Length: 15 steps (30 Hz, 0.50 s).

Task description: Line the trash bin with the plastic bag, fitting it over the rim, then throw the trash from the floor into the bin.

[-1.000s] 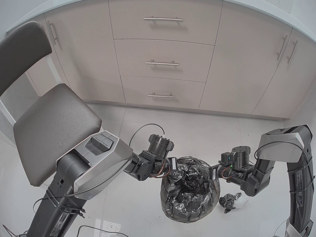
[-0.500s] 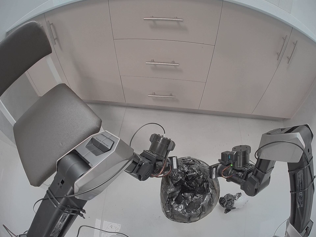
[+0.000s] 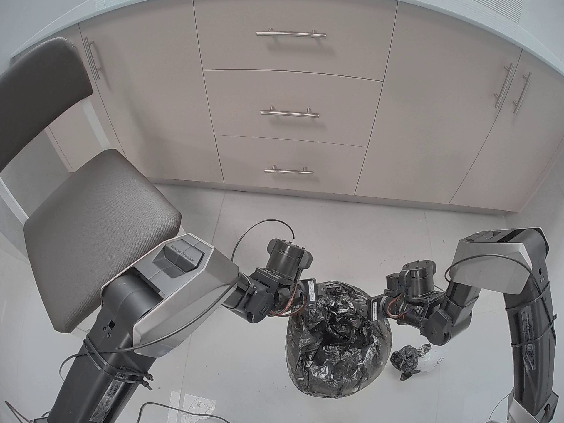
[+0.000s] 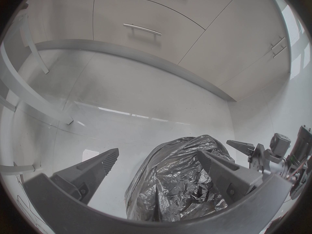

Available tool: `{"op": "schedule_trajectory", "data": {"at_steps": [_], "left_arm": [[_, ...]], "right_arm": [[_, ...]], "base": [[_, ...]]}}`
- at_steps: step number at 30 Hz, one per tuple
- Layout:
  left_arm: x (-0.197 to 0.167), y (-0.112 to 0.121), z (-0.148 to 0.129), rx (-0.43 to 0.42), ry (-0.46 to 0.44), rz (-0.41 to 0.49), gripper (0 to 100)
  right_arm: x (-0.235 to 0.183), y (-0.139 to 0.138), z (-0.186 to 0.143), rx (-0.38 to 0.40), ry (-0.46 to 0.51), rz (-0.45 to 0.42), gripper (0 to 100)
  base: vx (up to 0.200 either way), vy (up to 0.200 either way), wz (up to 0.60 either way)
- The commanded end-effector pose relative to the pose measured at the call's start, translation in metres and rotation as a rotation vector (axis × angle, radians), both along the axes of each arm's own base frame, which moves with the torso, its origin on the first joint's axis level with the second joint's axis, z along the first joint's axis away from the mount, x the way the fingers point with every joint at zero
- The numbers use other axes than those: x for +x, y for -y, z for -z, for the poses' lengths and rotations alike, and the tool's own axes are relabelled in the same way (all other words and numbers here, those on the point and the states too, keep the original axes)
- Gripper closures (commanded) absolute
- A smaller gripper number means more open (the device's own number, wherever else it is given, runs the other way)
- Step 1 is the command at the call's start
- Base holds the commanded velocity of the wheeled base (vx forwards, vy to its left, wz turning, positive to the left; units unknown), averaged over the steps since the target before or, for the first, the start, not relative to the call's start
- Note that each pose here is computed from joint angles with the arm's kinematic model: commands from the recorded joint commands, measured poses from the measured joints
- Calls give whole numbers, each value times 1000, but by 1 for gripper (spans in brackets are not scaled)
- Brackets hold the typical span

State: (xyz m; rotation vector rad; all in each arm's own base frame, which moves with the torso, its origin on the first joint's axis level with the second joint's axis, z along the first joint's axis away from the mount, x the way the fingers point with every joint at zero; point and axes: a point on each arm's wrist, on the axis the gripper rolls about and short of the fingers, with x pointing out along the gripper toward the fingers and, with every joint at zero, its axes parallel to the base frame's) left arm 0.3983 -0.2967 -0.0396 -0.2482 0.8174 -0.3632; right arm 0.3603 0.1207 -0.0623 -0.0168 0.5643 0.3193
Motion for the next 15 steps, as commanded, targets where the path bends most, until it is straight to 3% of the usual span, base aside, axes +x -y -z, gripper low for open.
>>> {"op": "schedule_trajectory", "data": {"at_steps": [1, 11, 15], "left_arm": [[0, 0, 2, 4, -2, 1, 0], [5, 2, 1, 0, 1, -8, 0], [7, 3, 4, 37, -25, -25, 0]], "right_arm": [[12, 2, 7, 7, -16, 22, 0], [21, 0, 8, 11, -44, 102, 0], [21, 2, 8, 0, -34, 138, 0]], "base": [[0, 0, 0], [0, 0, 0], [0, 0, 0]]}}
